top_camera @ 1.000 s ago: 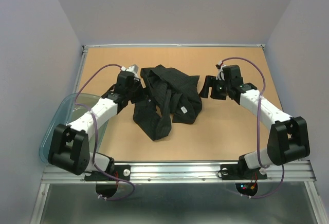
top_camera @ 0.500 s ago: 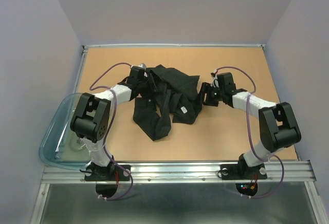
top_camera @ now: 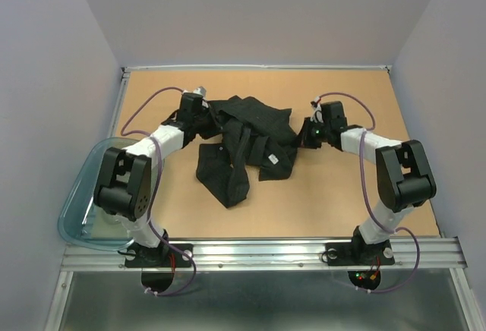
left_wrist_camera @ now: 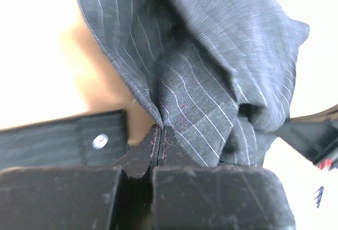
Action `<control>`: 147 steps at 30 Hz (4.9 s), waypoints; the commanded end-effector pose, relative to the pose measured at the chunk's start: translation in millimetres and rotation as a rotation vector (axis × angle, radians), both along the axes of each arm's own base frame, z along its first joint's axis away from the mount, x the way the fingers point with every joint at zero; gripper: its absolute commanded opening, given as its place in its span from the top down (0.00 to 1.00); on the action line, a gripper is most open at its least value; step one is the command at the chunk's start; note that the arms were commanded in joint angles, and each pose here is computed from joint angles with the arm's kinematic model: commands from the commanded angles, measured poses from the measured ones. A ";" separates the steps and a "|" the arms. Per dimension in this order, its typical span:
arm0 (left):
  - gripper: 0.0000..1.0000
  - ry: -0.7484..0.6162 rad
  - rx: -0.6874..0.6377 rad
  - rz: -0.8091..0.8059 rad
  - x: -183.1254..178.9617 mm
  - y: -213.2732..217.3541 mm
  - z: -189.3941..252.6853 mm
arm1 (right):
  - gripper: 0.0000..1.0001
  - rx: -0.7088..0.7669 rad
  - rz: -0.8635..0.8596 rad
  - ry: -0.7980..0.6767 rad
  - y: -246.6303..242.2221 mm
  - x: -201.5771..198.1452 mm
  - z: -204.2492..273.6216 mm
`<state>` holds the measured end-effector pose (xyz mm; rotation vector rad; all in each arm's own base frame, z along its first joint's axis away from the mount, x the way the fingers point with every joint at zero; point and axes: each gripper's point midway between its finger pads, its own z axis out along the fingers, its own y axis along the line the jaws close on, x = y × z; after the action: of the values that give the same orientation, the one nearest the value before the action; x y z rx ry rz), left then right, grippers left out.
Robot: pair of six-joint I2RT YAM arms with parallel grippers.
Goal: Fold and stack the long sleeve shirts
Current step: Flatten the shirt out
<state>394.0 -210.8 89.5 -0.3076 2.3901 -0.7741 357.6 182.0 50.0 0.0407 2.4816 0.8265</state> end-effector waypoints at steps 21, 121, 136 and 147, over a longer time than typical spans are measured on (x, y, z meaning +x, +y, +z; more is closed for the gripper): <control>0.35 -0.051 -0.143 -0.083 -138.1 -32.7 59.0 | 0.14 -0.069 -0.316 -0.219 -57.2 42.7 115.3; 0.70 0.011 0.533 0.131 -40.4 97.2 -21.5 | 0.99 -0.056 -0.358 -0.077 -87.5 -39.6 61.3; 0.71 -0.603 0.847 0.675 156.0 150.0 264.1 | 0.99 -0.054 -0.300 -0.083 -83.6 -54.4 74.5; 0.12 -0.378 0.599 0.377 115.6 101.6 161.8 | 0.99 -0.083 -0.313 -0.092 -89.5 -57.9 77.4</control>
<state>555.7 -99.6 279.7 -0.3149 1.8632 0.2115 292.4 97.9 112.2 0.3635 2.3783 0.6075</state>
